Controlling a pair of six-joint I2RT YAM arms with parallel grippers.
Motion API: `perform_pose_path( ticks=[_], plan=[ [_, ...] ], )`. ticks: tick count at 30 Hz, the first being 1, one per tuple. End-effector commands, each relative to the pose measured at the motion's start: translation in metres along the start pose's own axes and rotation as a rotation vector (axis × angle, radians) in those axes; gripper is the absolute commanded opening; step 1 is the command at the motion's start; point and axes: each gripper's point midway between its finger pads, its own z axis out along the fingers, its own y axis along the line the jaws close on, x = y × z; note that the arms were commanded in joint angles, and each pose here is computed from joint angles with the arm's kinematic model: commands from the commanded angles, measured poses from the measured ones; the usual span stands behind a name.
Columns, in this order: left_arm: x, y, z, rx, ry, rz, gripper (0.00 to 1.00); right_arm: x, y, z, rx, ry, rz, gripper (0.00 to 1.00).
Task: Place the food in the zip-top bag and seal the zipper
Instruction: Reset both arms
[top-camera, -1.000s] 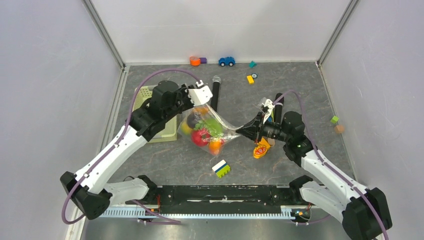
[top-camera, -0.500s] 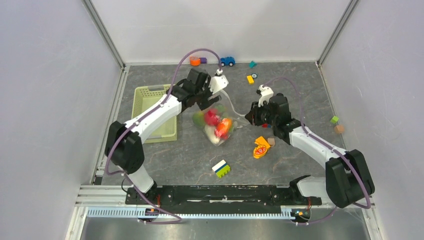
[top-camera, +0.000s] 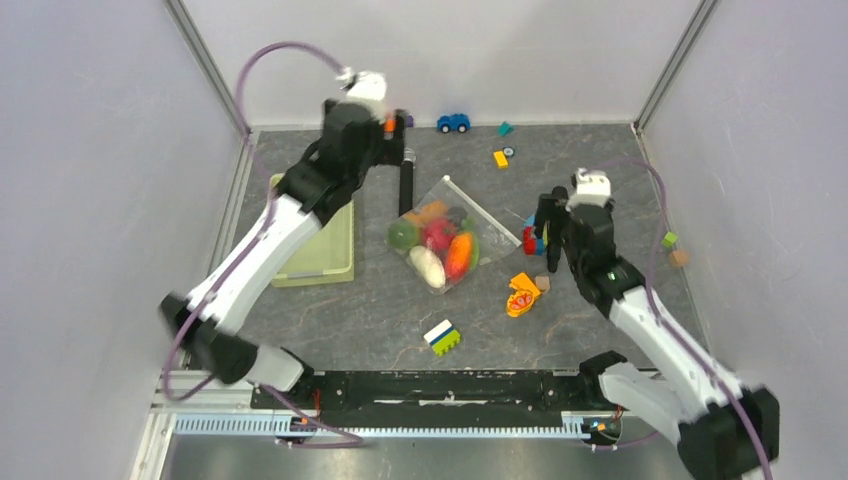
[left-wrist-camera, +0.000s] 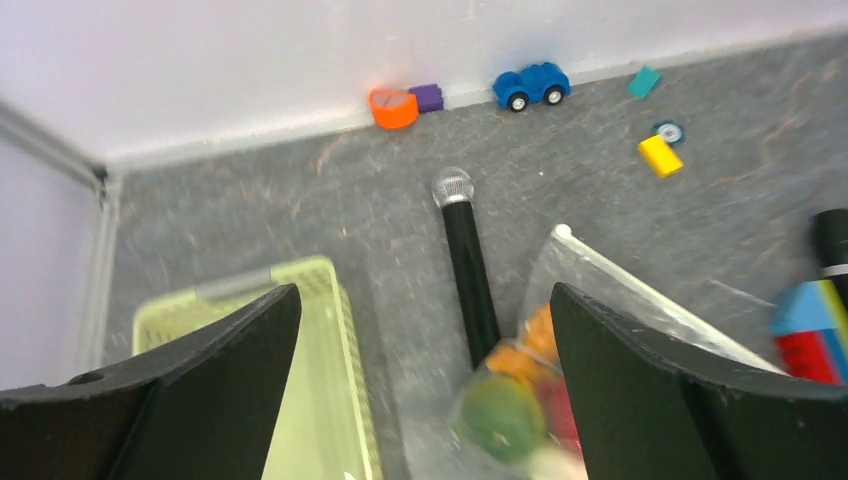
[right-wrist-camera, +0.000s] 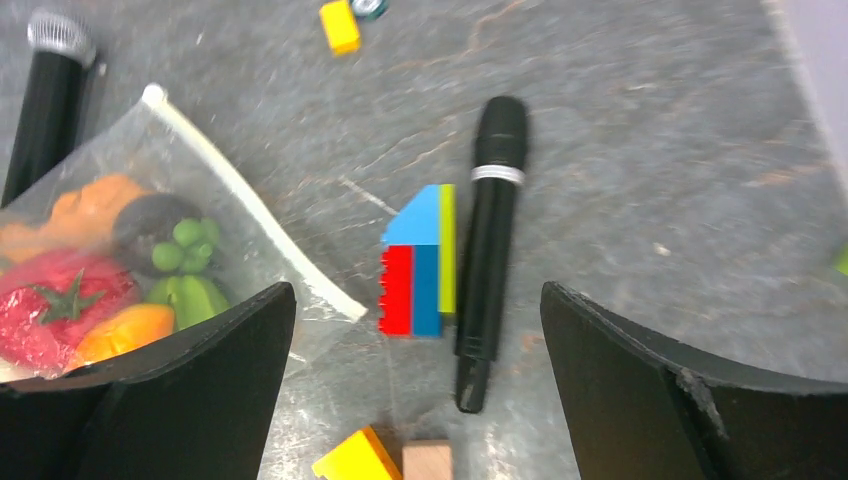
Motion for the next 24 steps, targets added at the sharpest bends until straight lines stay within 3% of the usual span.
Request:
perform_pose_path(
  ticks=[1,4,11,15,24],
  plan=[
    [0.012,0.035,-0.077,-0.076,-0.066,-0.451,1.0,-0.002,-0.052,-0.038,0.201,-0.135,0.081,0.98],
    [0.07,0.038,-0.11,-0.049,-0.033,-0.56,1.0,0.011,-0.07,-0.056,0.238,-0.19,0.097,0.98],
    [0.182,0.071,-0.16,-0.204,0.069,-0.674,1.0,0.013,-0.083,-0.079,0.232,-0.315,0.15,0.98],
    [0.2,0.09,-0.172,-0.305,0.059,-0.696,1.0,0.013,-0.096,-0.086,0.298,-0.33,0.15,0.98],
    [0.207,0.093,-0.172,-0.336,0.076,-0.695,1.0,0.017,-0.102,-0.085,0.336,-0.312,0.13,0.98]
  ],
)
